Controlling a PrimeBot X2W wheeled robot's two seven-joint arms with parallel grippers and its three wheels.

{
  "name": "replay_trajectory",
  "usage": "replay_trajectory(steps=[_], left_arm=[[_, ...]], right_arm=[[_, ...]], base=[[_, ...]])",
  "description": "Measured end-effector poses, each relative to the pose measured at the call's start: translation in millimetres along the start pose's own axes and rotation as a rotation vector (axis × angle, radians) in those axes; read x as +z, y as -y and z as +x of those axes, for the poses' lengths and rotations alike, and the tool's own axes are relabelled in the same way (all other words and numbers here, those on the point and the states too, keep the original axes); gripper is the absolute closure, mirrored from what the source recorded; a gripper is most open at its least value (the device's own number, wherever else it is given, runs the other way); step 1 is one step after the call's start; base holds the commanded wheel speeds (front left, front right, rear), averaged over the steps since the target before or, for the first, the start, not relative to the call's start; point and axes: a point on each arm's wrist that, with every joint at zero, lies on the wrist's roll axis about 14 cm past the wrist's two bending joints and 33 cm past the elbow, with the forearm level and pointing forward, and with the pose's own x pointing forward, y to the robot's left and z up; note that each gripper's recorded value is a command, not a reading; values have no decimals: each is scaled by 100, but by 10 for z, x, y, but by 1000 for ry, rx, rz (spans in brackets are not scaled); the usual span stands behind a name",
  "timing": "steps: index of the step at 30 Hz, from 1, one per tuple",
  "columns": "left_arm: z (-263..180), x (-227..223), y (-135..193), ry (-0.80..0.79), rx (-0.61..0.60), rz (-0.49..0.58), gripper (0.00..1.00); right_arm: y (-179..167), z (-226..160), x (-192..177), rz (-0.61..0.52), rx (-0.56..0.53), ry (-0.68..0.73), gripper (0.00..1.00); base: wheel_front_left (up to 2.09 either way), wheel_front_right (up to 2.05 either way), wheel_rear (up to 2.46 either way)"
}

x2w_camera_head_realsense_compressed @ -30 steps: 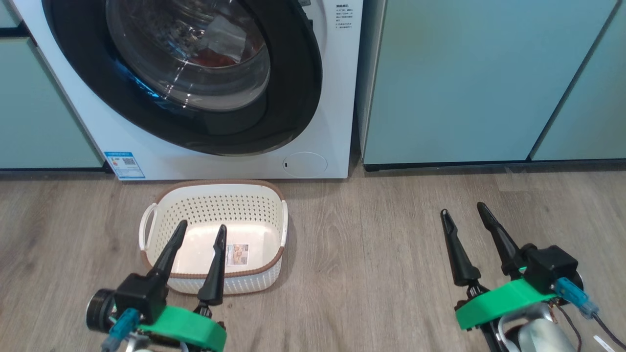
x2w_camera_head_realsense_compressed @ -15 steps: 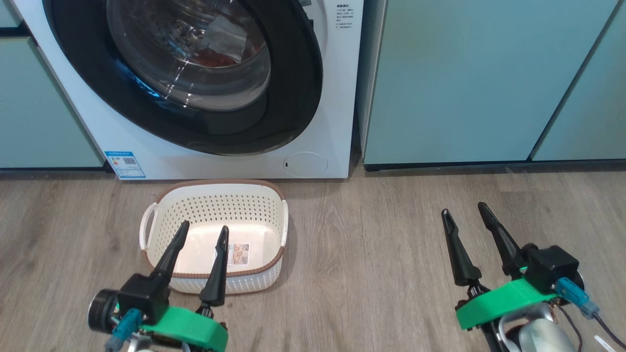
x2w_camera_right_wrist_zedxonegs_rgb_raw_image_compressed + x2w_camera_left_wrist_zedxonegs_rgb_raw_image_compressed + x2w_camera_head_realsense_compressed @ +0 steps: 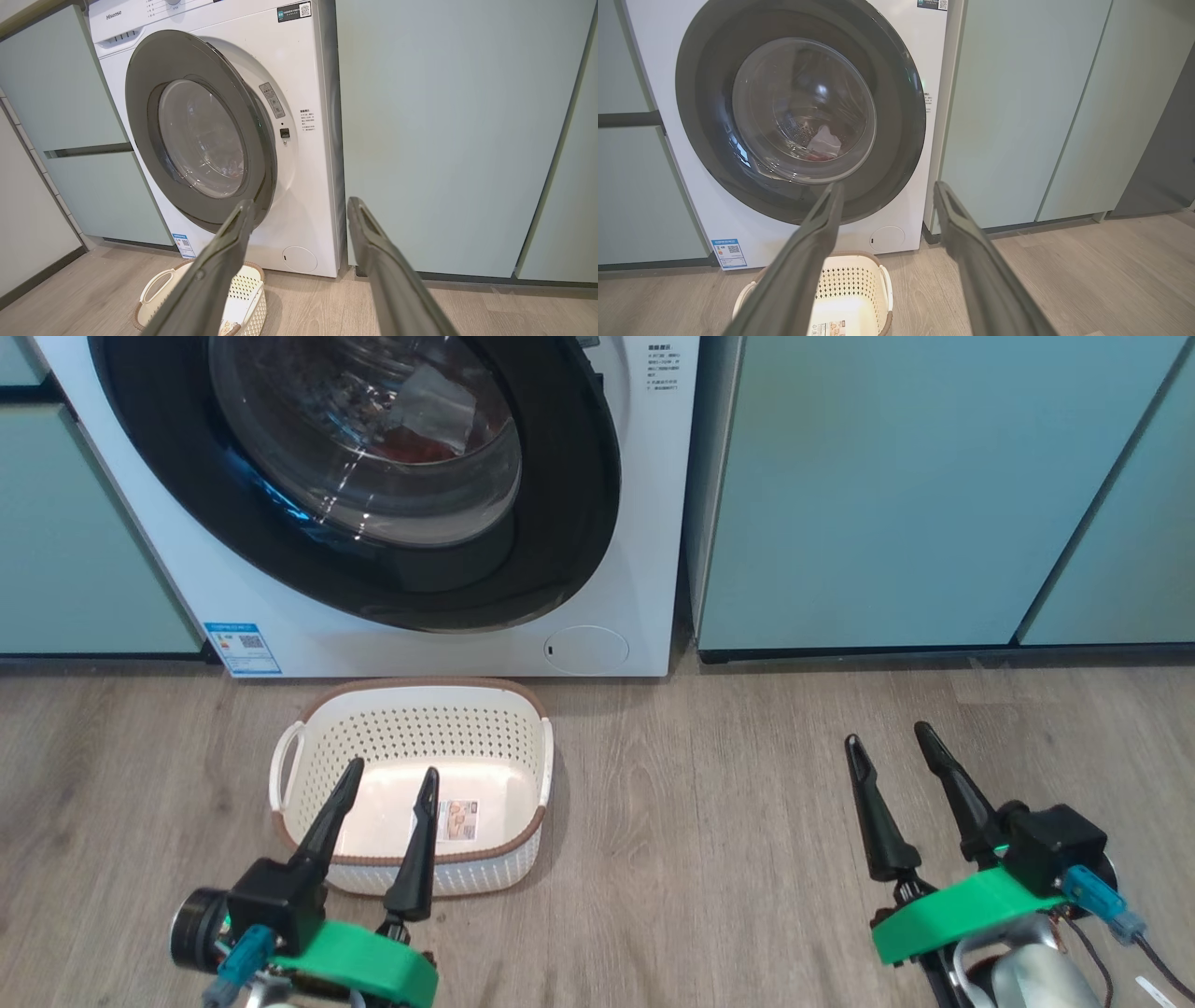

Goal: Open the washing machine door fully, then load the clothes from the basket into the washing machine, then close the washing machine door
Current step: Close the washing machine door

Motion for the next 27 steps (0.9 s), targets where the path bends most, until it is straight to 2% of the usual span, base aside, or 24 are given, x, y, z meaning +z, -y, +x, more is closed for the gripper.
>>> replay_trajectory(steps=[7,8,9,10,11,17,20,27], left_arm=[[-5,-16,11,-5,-3,-2,0],[-5,-16,11,-5,-3,-2,0],[-7,-23,19,-7,-5,-2,0],[-10,-31,27,-10,-6,-3,0],[-13,-39,29,-12,-7,-4,0],[-24,-87,-18,-28,11,-6,0],[-6,-135,-38,-42,18,-8,0],[258,-212,-99,-53,25,-5,0]], right_arm=[[-10,11,-16,1,3,-5,0],[-10,11,-16,1,3,-5,5],[-14,15,-21,1,5,-6,40],[-20,21,-28,2,7,-8,82],[-28,29,-36,2,10,-10,100],[-147,113,-130,-18,54,-37,100],[-317,223,-179,-20,113,-47,100],[-639,906,-67,-89,294,17,100]], base=[[0,0,0],[0,0,0],[0,0,0],[0,0,0],[0,0,0],[0,0,0],[0,0,0],[0,0,0]])
